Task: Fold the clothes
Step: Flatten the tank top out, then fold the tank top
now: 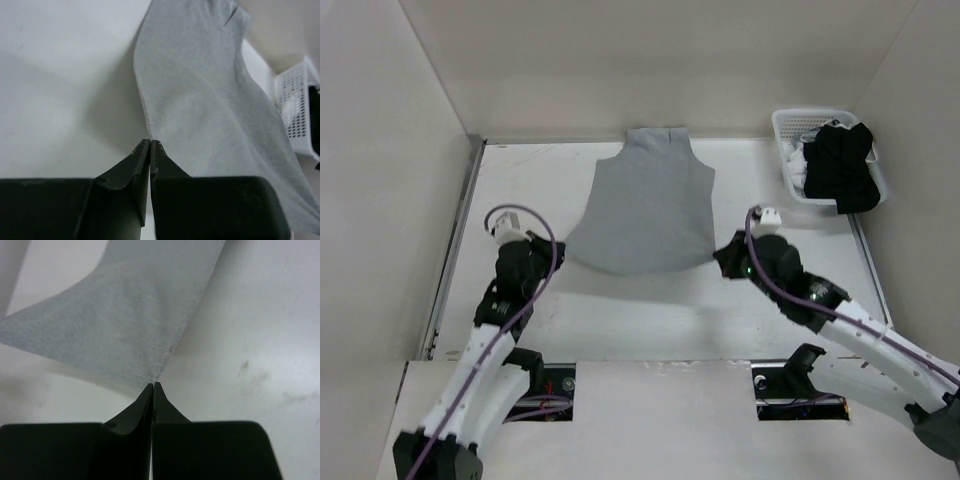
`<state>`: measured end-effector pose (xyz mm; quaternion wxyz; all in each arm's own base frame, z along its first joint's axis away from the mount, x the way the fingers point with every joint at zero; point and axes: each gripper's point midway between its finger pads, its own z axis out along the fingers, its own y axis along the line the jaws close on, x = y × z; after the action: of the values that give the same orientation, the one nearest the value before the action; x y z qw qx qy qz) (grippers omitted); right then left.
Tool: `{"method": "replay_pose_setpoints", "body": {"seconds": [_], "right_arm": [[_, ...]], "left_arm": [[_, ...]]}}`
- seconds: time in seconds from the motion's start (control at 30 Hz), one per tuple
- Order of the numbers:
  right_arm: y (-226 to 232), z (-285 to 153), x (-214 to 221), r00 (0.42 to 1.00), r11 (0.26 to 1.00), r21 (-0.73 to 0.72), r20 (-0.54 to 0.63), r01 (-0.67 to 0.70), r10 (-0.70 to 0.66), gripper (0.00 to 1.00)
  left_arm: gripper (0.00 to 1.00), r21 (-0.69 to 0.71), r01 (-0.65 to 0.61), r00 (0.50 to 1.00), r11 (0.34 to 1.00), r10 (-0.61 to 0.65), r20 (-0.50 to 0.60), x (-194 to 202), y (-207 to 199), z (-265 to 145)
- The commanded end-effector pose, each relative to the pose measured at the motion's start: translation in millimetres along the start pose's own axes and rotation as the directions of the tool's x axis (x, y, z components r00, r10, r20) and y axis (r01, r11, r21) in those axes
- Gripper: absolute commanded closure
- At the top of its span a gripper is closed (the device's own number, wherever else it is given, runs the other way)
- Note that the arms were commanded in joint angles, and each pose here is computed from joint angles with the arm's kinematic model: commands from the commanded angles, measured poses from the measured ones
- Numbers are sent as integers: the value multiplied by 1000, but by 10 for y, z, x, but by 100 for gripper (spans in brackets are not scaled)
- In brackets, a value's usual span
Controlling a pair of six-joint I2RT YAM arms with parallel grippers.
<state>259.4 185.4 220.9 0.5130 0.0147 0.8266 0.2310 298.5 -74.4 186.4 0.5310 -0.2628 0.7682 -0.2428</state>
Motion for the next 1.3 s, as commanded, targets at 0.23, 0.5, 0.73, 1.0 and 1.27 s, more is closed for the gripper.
{"method": "replay_pose_setpoints", "body": {"seconds": [0.23, 0.5, 0.73, 1.0, 1.27], "right_arm": [[163, -847, 1353, 943, 978, -82, -291, -192, 161, 100], [210, -865, 1402, 944, 985, -52, -299, -165, 143, 100], [-39, 115, 14, 992, 992, 28, 32, -121, 120, 100], [-603, 1520, -1272, 969, 974, 79, 149, -211, 198, 100], [-1068, 2696, -1322, 962, 944, 188, 53, -273, 267, 57]], "left_arm": [[100, 12, 73, 987, 997, -70, -143, 567, 221, -862], [100, -31, 67, 997, 997, -69, -34, 291, 146, -893], [100, 5, 71, 981, 997, -71, 182, -473, -504, -21], [100, -59, 86, 960, 995, -67, 271, -1163, -795, 1627], [56, -140, 12, 998, 990, -2, 70, -854, -546, 2736]]}}
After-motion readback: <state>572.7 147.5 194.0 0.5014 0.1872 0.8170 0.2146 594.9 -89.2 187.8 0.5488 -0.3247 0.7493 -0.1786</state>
